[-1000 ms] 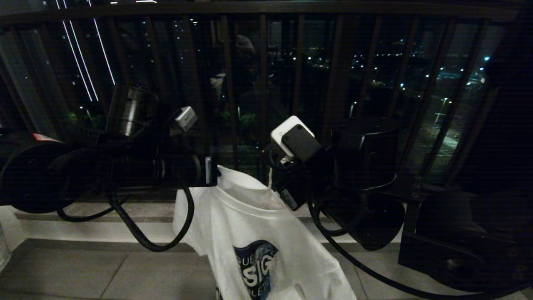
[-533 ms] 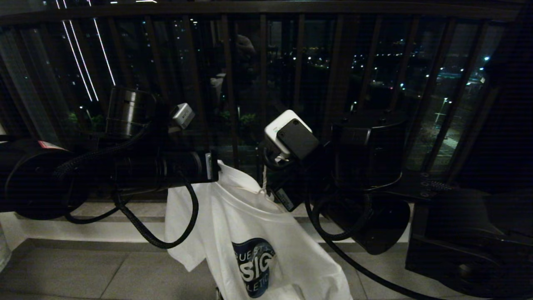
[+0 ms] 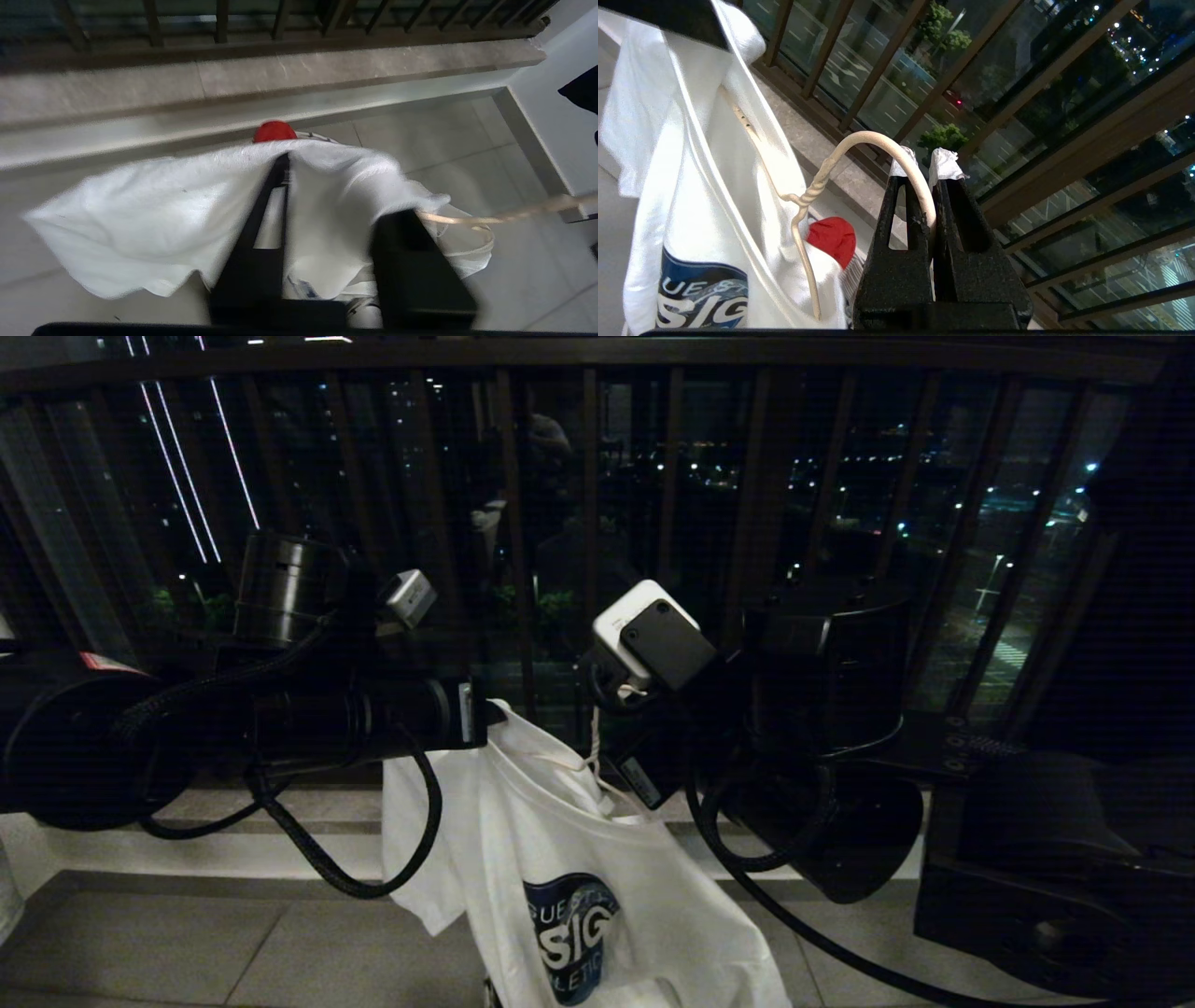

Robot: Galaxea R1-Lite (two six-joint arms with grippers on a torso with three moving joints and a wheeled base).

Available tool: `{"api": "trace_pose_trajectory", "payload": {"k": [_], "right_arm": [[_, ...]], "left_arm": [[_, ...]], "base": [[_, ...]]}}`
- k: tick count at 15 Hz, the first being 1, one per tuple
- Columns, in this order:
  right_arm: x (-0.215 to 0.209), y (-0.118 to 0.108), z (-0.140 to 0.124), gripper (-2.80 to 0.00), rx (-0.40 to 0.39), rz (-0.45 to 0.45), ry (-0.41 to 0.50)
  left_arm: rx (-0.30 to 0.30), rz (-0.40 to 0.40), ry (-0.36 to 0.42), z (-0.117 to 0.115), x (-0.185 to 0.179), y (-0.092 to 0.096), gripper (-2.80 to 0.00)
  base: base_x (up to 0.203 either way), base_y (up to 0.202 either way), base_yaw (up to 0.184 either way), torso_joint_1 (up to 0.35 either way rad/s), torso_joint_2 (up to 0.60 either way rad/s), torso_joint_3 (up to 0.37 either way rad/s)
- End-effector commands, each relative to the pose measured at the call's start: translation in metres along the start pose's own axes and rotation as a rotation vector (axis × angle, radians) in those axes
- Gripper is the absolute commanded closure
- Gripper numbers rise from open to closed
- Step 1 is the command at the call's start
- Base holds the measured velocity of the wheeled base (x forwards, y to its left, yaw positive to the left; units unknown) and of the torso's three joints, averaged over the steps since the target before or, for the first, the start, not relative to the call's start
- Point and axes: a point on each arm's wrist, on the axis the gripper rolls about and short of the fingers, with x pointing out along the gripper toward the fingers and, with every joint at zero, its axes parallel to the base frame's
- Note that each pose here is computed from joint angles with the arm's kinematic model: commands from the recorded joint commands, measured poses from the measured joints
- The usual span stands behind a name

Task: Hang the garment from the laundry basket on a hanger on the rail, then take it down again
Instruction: Hang the clothes on the clothes rack, then hang the clothes rack on the clothesline

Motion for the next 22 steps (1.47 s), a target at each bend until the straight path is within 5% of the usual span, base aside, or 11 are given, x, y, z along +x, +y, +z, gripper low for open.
{"api": "trace_pose_trajectory", "payload": {"k": [1, 4, 13, 14, 20, 22], "right_arm": [[0.001, 0.0, -0.001, 0.0, -0.002, -0.005, 0.003], [0.003, -0.002, -0.001, 0.0, -0.011, -0.003, 0.022], [0.007, -0.011, 0.004, 0.0, -0.021, -0.014, 0.056], [0.007, -0.012, 0.005, 0.0, -0.021, -0.016, 0.053], [0.006, -0.014, 0.009, 0.0, -0.022, -0.013, 0.055], [0.006, -0.016, 0.015, 0.0, -0.012, -0.018, 0.038]], "left_arm": [[0.022, -0.005, -0.016, 0.005, -0.015, -0.002, -2.8], [0.072, 0.016, 0.091, 0.005, -0.037, -0.004, -2.8], [0.108, 0.042, 0.021, 0.017, -0.069, 0.001, -2.8], [0.107, 0.043, 0.019, 0.017, -0.069, 0.001, 0.0], [0.11, 0.043, 0.04, 0.015, -0.064, 0.006, 0.0], [0.104, -0.052, 0.069, 0.013, -0.063, 0.004, 0.0]], "base": [[0.0, 0.0, 0.0, 0.0, 0.0, 0.0], [0.0, 0.0, 0.0, 0.0, 0.0, 0.0], [0.0, 0.0, 0.0, 0.0, 0.0, 0.0], [0.0, 0.0, 0.0, 0.0, 0.0, 0.0], [0.0, 0.0, 0.0, 0.0, 0.0, 0.0], [0.0, 0.0, 0.0, 0.0, 0.0, 0.0]]}}
